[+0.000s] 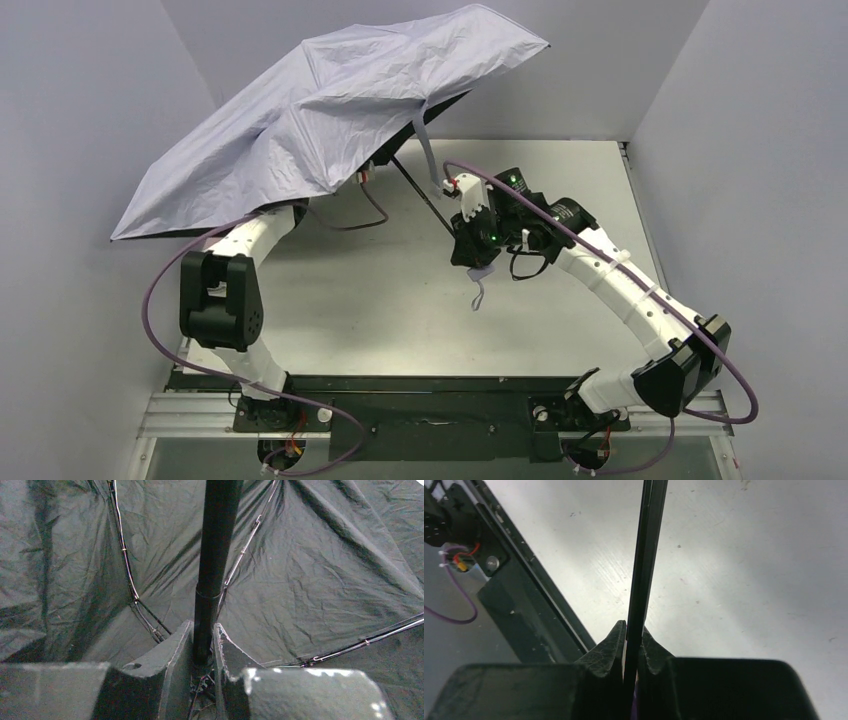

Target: Open the umbrella

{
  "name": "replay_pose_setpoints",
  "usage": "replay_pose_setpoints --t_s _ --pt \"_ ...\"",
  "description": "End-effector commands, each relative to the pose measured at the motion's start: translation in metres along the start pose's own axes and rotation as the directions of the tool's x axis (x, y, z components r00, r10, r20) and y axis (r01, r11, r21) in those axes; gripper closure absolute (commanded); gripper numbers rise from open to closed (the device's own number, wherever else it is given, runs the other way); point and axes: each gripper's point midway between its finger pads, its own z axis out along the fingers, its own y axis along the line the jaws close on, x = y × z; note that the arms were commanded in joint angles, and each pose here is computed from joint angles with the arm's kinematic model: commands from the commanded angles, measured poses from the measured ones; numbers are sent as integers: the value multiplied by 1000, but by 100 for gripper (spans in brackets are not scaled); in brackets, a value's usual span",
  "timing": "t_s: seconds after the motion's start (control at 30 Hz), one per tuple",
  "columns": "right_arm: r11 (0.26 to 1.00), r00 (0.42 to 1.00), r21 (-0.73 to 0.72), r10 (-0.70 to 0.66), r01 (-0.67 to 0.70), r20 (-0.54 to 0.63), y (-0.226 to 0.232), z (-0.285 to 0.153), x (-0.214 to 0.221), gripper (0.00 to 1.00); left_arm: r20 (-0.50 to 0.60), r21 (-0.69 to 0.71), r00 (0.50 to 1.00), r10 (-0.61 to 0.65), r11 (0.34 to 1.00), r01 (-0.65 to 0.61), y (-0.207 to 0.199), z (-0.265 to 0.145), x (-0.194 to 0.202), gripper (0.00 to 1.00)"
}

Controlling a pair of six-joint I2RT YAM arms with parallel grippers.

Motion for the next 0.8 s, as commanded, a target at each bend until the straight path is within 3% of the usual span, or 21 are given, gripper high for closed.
replay_pose_setpoints --t_s 0.0,0.2,0.4,0.47,0.6,0.77 --pt "998 963 -50 -51 39 -265 26 -51 94 100 -737 -7 673 68 994 -108 30 -146 201 85" --pt "999 957 -30 -49 42 -285 22 -51 105 100 -783 -4 617 85 990 -142 40 -165 223 79" --pt "998 957 -38 -54 45 -286 23 -52 105 100 -786 3 611 94 989 -148 44 -169 231 78" --pt "998 960 -44 -58 48 -275 24 -51 102 100 -757 3 646 96 990 -144 43 -163 221 82" --pt "997 977 -64 -61 49 -205 29 -47 79 100 -634 15 772 39 999 -38 33 -133 175 90" --pt "992 997 -117 -52 44 -63 41 -41 33 100 -373 40 928 -4 999 21 29 -86 79 93"
